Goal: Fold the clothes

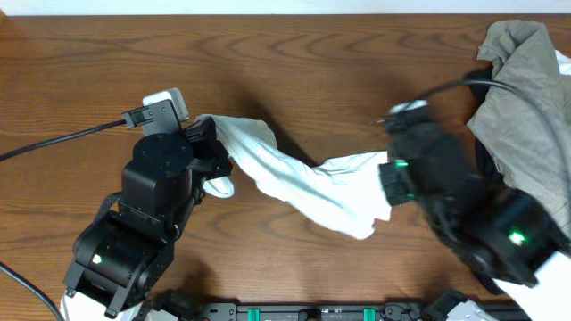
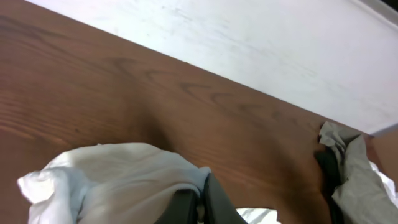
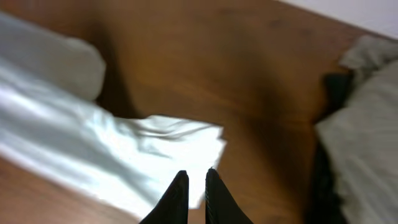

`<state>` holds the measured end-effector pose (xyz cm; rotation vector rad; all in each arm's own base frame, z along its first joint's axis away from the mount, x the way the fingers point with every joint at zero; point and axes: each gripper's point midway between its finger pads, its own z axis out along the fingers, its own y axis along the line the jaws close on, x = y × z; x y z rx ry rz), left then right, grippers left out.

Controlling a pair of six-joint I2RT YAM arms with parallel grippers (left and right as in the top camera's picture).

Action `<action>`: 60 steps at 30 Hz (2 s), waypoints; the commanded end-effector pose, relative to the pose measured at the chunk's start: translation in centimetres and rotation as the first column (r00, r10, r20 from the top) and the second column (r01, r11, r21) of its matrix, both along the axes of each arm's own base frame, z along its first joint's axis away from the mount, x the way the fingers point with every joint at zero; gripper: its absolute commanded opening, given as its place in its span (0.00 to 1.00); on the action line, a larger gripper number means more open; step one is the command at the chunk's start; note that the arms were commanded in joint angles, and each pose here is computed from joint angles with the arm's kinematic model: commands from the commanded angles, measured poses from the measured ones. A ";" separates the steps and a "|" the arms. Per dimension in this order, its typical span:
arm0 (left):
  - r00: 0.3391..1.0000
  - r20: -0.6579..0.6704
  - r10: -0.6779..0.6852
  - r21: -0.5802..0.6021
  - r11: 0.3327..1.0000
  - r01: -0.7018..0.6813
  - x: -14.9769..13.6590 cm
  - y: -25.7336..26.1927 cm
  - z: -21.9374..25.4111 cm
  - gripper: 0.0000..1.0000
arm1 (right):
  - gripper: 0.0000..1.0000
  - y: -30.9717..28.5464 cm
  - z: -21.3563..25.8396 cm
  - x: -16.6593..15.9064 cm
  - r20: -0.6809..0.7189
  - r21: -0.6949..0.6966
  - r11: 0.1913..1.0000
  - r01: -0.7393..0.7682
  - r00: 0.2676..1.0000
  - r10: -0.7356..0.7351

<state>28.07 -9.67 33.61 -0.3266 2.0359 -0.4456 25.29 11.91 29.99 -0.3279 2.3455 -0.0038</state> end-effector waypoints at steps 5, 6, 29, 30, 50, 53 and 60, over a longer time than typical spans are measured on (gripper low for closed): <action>1.000 -0.006 0.022 0.040 0.999 -0.021 -0.1 0.7 0.3 0.06 | 0.11 1.8 -5.2 0.4 -0.227 0.034 0.989 -0.145 0.962 0.149; 1.000 -0.012 0.022 0.042 0.999 -0.021 0.0 0.7 0.1 0.06 | 0.13 2.9 -6.2 -0.1 -0.269 0.055 0.979 -0.197 0.941 0.204; 1.000 -0.012 0.022 0.043 0.999 -0.022 0.4 0.5 0.0 0.11 | 0.40 17.8 -24.7 -4.9 -0.400 0.010 0.868 -0.497 0.793 0.459; 1.000 -0.013 0.022 0.043 0.999 -0.022 0.4 0.5 0.0 0.11 | 0.39 18.0 -25.1 -5.1 -0.406 0.007 0.864 -0.503 0.788 0.462; 0.979 -0.201 0.032 0.142 0.990 -0.004 -0.5 0.9 -4.7 0.12 | 0.43 19.3 -26.5 -9.8 -0.464 -0.043 0.749 -0.662 0.677 0.571; 0.978 -0.206 0.033 0.144 0.990 -0.003 -0.5 1.0 -4.7 0.12 | 0.42 18.9 -27.4 -9.7 -0.481 -0.075 0.731 -0.678 0.667 0.570; 0.973 -0.229 0.036 0.157 0.988 0.001 -0.9 1.2 -5.2 0.13 | 0.41 18.5 -30.0 -9.8 -0.533 -0.112 0.695 -0.710 0.633 0.561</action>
